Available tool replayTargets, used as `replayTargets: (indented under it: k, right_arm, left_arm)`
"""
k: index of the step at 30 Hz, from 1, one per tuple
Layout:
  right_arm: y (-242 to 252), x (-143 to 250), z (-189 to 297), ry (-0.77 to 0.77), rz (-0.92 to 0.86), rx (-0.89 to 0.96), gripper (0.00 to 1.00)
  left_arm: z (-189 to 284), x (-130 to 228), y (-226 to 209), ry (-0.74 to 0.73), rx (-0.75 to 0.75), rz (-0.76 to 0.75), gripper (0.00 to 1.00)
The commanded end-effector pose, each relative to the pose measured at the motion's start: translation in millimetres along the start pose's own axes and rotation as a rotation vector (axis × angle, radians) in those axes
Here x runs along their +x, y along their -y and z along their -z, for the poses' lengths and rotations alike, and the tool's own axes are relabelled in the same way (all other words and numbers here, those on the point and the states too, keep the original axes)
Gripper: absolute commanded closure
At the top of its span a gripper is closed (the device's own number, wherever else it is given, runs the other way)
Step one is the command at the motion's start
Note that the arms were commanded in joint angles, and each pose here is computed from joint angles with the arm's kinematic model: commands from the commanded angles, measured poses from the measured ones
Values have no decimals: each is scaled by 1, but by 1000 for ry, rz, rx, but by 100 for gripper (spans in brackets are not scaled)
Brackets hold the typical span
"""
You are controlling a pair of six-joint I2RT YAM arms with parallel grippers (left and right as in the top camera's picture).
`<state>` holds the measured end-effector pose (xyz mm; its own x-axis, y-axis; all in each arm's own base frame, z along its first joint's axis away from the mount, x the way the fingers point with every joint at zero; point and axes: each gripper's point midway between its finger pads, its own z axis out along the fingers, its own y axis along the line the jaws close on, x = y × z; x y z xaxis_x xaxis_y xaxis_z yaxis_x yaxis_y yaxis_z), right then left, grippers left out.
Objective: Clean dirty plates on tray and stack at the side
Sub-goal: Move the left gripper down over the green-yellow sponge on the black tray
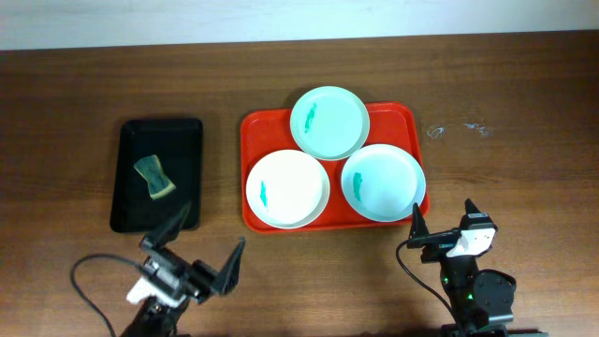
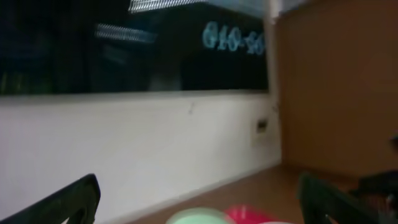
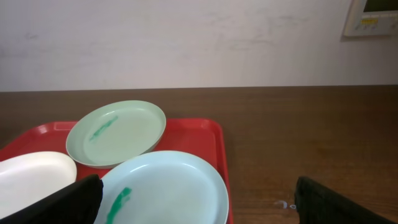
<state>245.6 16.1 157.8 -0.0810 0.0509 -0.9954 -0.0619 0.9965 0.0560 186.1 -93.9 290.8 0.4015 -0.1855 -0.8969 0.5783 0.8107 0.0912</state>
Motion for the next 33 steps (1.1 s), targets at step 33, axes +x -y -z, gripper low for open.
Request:
replayTargets:
  k: [33]
  right_arm:
    - [0, 3, 0, -3, -2, 0, 2]
  left_arm:
    - [22, 171, -277, -1502, -1320, 571, 1]
